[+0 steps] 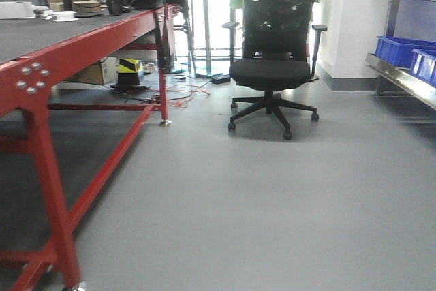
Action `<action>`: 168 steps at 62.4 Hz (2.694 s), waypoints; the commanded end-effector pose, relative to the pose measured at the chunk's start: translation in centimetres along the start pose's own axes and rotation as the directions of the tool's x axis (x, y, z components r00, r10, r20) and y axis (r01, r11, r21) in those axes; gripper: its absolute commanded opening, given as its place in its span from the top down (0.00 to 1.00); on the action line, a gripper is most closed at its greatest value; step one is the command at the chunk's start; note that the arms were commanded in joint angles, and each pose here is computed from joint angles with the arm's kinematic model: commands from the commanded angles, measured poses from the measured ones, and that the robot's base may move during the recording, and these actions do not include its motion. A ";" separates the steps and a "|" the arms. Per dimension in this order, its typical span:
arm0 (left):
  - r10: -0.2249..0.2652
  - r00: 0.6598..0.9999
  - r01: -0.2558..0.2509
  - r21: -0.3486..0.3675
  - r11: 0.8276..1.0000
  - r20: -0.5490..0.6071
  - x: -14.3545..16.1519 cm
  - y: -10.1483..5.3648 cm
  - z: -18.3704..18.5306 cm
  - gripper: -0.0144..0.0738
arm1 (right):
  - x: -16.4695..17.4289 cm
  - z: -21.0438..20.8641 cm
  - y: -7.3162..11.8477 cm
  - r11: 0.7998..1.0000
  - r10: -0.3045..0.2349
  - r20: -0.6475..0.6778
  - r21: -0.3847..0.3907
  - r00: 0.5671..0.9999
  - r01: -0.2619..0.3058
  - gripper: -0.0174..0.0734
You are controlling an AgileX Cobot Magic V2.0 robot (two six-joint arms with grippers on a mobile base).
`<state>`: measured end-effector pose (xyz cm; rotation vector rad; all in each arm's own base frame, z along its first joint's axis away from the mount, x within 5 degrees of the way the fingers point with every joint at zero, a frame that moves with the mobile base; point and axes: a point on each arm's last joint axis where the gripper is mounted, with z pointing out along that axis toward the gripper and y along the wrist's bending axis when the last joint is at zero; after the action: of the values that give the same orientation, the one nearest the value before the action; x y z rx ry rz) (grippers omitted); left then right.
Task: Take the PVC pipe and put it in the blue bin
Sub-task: 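Drive the base to the shelf of blue bins holding both pieces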
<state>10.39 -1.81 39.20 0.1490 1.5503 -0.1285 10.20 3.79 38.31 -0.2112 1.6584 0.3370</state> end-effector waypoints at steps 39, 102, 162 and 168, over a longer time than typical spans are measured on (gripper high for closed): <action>-0.001 1.000 0.001 0.002 1.000 0.029 -0.4 0.0 -0.1 0.96 | -0.3 -0.1 0.0 1.000 -0.012 0.032 -0.004 0.999 0.013 0.99; -0.001 1.000 0.001 0.002 1.000 0.029 -0.4 0.0 -0.1 0.96 | -0.3 -0.1 0.0 1.000 -0.012 0.032 -0.004 0.999 0.013 0.99; -0.001 1.000 0.001 0.002 1.000 0.029 -0.4 0.0 -0.1 0.96 | -0.3 -0.1 0.0 1.000 -0.012 0.032 -0.004 0.999 0.013 0.99; -0.001 1.000 0.001 0.002 1.000 0.029 -0.4 0.0 -0.1 0.96 | -0.3 -0.1 0.0 1.000 -0.012 0.032 -0.004 0.999 0.013 0.99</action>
<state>10.39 -1.80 39.21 0.1497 1.5486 -0.1266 10.20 3.79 38.33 -0.2110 1.6564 0.3375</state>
